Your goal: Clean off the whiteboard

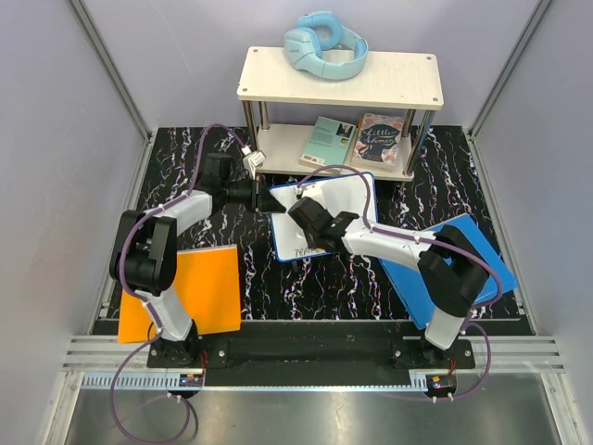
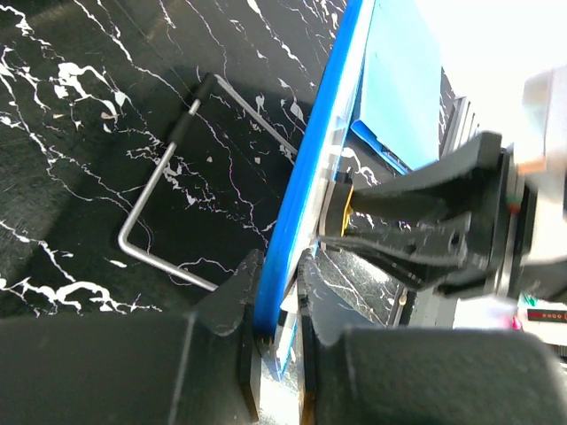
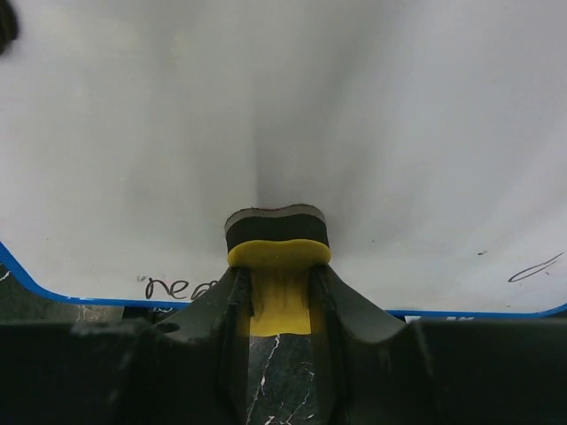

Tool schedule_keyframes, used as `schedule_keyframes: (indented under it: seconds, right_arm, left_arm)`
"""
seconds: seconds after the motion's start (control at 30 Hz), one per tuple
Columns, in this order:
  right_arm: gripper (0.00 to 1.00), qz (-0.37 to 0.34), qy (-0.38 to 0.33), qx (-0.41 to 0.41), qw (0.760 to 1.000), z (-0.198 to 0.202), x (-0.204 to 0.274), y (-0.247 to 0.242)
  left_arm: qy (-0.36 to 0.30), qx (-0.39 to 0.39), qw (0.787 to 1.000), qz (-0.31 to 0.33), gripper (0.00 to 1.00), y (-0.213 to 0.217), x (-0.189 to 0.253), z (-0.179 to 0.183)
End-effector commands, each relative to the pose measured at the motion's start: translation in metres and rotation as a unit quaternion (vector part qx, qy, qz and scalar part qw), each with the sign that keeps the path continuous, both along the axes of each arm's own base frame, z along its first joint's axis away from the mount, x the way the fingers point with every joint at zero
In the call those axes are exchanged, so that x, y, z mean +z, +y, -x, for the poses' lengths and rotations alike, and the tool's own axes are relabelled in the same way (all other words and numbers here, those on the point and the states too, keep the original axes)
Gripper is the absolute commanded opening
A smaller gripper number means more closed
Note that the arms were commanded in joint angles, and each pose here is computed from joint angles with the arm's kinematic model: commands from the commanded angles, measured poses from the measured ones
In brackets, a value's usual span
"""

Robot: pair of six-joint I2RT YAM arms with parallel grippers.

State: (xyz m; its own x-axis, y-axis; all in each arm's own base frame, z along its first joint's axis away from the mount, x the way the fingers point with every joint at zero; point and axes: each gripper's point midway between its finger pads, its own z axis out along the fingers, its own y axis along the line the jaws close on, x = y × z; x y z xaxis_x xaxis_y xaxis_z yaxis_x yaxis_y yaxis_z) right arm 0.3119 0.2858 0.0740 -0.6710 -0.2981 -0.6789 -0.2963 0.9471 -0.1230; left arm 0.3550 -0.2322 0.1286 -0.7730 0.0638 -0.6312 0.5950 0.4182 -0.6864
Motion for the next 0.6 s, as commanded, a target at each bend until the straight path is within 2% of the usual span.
schedule_keyframes:
  seconds: [0.0,0.57]
  right_arm:
    - [0.0,0.048,-0.046,-0.151,0.986,-0.058,-0.021,-0.086]
    - [0.0,0.044,-0.12,-0.242,0.962,-0.071,0.03,-0.156]
  left_arm:
    - [-0.078,0.008,0.995,-0.059,0.0,0.0,-0.005,-0.014]
    - [-0.079,0.015,0.994,-0.067,0.0,0.002,-0.006,-0.016]
